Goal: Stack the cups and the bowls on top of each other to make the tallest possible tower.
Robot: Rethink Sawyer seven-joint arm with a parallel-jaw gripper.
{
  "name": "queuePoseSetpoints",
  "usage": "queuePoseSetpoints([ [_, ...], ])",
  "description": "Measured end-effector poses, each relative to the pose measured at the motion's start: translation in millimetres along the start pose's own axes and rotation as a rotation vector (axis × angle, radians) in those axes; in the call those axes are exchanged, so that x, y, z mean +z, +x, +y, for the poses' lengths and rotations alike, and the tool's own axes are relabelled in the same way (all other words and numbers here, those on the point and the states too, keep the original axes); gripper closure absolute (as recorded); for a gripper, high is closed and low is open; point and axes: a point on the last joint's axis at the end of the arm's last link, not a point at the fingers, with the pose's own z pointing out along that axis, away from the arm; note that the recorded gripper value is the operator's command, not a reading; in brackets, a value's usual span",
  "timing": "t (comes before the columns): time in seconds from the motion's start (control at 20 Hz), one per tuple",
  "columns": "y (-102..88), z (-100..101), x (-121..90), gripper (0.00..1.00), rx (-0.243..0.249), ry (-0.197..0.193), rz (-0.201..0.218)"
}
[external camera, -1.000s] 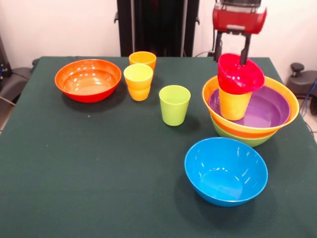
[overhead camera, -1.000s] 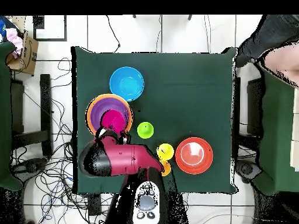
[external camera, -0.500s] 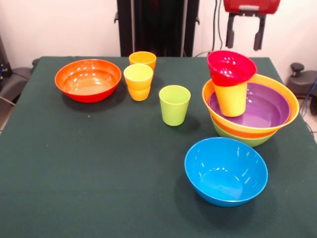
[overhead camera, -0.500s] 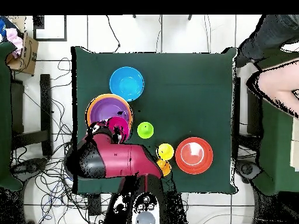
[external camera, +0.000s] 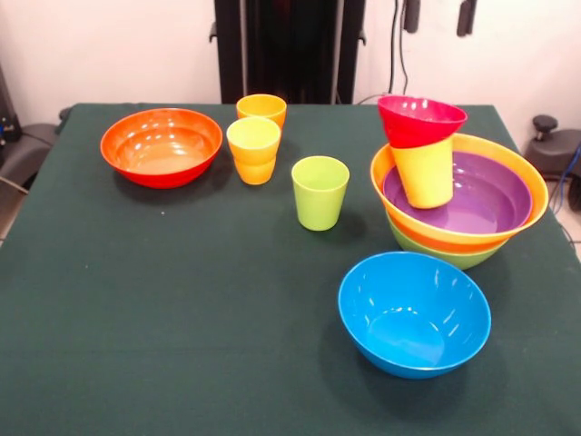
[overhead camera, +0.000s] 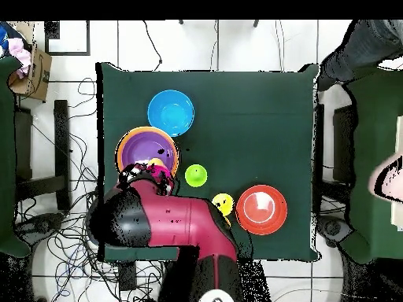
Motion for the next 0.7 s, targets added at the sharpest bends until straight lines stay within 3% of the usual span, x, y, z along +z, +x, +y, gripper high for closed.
queuePoseSetpoints([
  [0.35,-14.0,-12.7,-31.3,0.00,0.037,0.015,0.023],
  [0.7,-17.7,-17.8,-42.8,0.00,0.047,0.026,0.040],
])
